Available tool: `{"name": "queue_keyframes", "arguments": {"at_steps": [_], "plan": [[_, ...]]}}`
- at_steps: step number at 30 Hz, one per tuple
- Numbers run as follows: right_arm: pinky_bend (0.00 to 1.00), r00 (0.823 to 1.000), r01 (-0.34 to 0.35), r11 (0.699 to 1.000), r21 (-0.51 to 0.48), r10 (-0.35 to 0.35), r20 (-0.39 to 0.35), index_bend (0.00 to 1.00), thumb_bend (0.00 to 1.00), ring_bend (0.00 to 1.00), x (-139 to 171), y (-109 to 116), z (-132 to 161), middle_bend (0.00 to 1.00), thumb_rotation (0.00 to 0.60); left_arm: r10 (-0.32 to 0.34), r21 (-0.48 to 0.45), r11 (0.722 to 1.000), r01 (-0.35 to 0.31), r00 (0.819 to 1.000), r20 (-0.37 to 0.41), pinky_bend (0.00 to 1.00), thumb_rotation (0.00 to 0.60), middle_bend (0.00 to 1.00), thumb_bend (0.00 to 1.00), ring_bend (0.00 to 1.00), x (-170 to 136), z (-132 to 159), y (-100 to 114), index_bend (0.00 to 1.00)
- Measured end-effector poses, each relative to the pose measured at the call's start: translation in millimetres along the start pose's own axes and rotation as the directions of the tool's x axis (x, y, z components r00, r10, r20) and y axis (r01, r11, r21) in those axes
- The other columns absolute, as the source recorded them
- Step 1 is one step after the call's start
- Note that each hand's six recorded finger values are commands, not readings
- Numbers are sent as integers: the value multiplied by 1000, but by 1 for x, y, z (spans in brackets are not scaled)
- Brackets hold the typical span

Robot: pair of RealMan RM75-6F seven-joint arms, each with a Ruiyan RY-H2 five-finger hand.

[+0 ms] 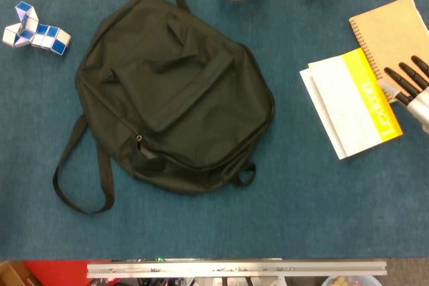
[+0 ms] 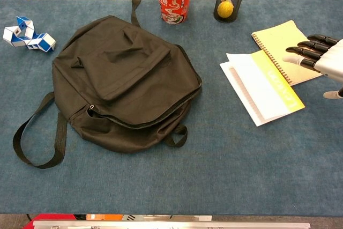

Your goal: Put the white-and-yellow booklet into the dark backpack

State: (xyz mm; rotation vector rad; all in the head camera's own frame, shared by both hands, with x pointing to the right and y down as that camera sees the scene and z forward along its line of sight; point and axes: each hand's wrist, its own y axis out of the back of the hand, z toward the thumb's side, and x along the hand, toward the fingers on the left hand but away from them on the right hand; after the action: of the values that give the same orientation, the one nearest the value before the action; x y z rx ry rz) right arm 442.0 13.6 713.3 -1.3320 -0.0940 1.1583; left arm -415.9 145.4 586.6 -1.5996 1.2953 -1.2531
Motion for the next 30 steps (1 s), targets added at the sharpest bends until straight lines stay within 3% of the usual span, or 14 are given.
{"name": "queue_keyframes", "arguments": {"at_steps": [10, 30], "plan": [[0, 1000, -5, 999, 43, 5, 14, 0, 0, 0, -6, -17, 9, 0, 600, -5, -7, 1000, 5, 1000, -1, 285, 600, 253, 206, 172, 0, -3, -1, 318], [0, 996, 83, 995, 53, -85, 30, 0, 0, 0, -16, -28, 30, 0, 600, -17, -13, 1000, 17, 1000, -2, 286, 600, 253, 206, 172, 1, -4, -2, 318]]}}
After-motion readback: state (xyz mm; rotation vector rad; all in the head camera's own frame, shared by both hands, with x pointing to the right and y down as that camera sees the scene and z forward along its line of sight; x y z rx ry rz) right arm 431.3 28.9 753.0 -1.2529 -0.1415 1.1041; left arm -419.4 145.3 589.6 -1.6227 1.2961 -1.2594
